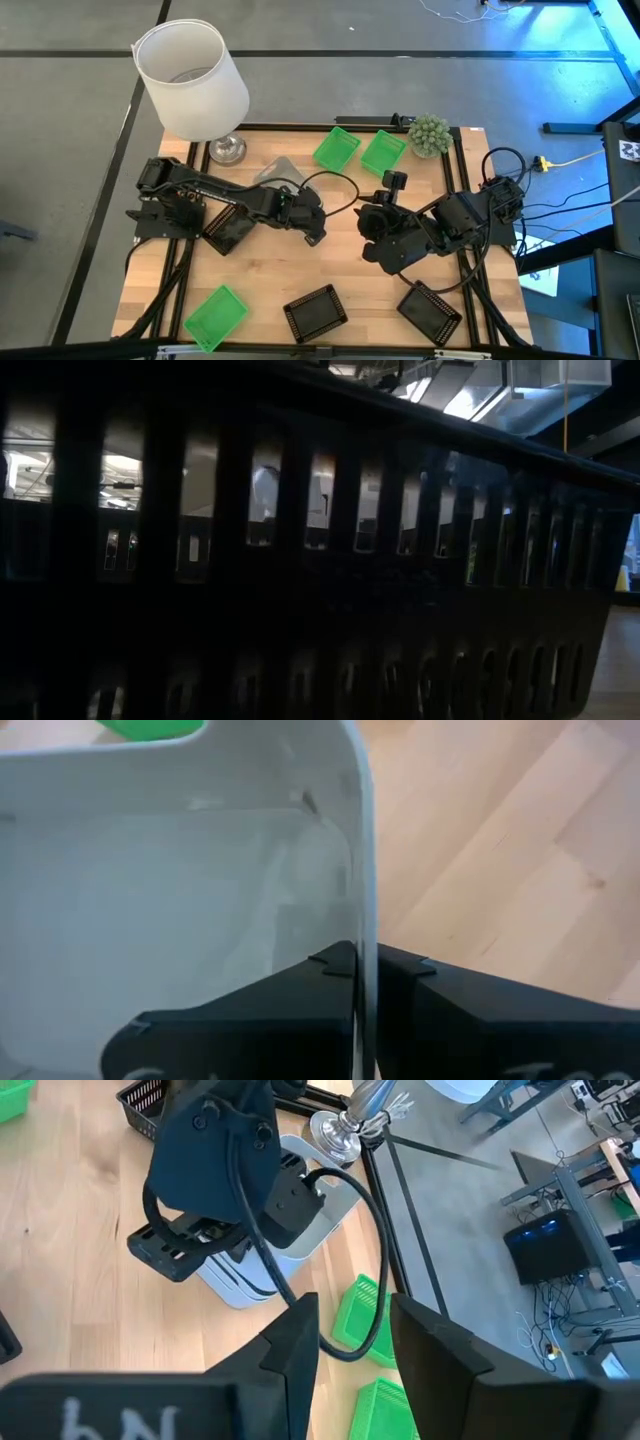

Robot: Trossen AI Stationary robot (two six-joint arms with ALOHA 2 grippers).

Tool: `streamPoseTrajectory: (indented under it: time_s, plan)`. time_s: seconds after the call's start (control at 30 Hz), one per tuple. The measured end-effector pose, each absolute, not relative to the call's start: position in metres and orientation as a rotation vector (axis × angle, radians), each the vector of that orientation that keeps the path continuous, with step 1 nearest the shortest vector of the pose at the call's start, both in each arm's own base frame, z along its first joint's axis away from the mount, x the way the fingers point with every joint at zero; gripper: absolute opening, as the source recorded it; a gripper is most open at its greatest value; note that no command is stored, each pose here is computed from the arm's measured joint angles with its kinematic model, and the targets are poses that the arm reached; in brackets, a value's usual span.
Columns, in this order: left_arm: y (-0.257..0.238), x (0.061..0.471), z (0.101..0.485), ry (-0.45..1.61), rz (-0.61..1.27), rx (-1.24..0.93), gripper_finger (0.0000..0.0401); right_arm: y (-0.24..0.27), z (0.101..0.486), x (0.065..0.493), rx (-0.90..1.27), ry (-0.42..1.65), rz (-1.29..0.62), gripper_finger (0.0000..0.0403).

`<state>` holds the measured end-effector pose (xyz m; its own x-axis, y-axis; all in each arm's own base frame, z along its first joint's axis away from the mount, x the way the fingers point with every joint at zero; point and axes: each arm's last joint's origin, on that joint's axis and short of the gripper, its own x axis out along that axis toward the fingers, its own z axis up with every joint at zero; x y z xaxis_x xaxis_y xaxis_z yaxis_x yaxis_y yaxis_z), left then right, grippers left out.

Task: Stack baskets by color
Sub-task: Stack the top gray bin into the bottom gray bin

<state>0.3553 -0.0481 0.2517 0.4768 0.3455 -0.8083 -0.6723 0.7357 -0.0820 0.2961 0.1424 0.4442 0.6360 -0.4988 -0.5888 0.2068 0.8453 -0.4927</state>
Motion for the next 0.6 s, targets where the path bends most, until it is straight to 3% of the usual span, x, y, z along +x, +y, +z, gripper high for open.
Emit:
streamPoseTrajectory:
  time_s: [0.27, 0.6]
  plan:
    - [-0.040, 0.357, 0.249, 0.914, 0.612, -0.476, 0.0008, 0.142, 0.444, 0.296, -0.418, 0.788, -0.409, 0.0127]
    - [-0.031, 0.356, 0.246, 0.972, 0.610, -0.491, 0.0066, 0.142, 0.444, 0.296, -0.421, 0.788, -0.408, 0.0127]
